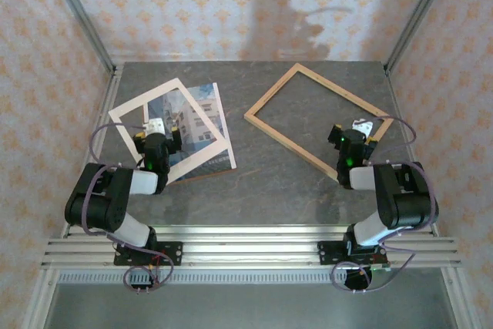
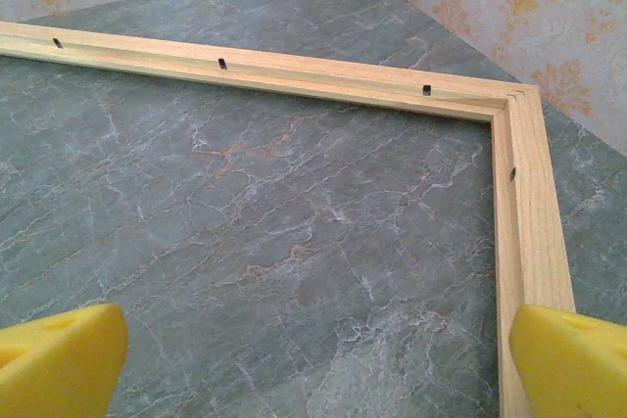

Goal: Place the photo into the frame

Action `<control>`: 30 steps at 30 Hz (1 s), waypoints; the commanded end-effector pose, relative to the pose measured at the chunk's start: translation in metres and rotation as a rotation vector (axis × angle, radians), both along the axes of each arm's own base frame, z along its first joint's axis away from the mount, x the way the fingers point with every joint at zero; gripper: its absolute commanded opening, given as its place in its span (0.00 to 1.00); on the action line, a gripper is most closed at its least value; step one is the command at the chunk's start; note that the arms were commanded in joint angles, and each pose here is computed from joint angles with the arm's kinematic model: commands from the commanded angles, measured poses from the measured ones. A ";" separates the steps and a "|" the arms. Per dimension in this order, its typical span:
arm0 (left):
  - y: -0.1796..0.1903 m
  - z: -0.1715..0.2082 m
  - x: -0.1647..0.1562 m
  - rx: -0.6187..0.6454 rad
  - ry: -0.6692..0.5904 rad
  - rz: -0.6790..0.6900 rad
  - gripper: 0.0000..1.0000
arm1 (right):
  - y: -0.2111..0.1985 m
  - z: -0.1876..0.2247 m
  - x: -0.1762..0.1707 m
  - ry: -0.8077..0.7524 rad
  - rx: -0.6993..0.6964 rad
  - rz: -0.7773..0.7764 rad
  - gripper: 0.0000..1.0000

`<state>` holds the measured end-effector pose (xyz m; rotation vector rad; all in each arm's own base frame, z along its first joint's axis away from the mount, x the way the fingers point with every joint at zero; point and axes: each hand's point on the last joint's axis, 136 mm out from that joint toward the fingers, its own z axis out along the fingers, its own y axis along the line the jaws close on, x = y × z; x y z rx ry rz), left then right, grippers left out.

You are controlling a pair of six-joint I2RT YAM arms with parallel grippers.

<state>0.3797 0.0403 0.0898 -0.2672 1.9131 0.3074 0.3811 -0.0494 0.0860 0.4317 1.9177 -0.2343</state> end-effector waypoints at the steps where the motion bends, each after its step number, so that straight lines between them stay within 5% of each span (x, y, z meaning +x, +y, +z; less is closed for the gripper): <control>1: 0.002 0.011 0.006 0.004 -0.044 0.008 1.00 | 0.000 0.008 0.002 -0.032 -0.007 -0.001 1.00; 30: 0.002 0.010 0.006 -0.003 -0.041 0.003 1.00 | 0.004 0.012 0.004 -0.027 -0.008 0.023 1.00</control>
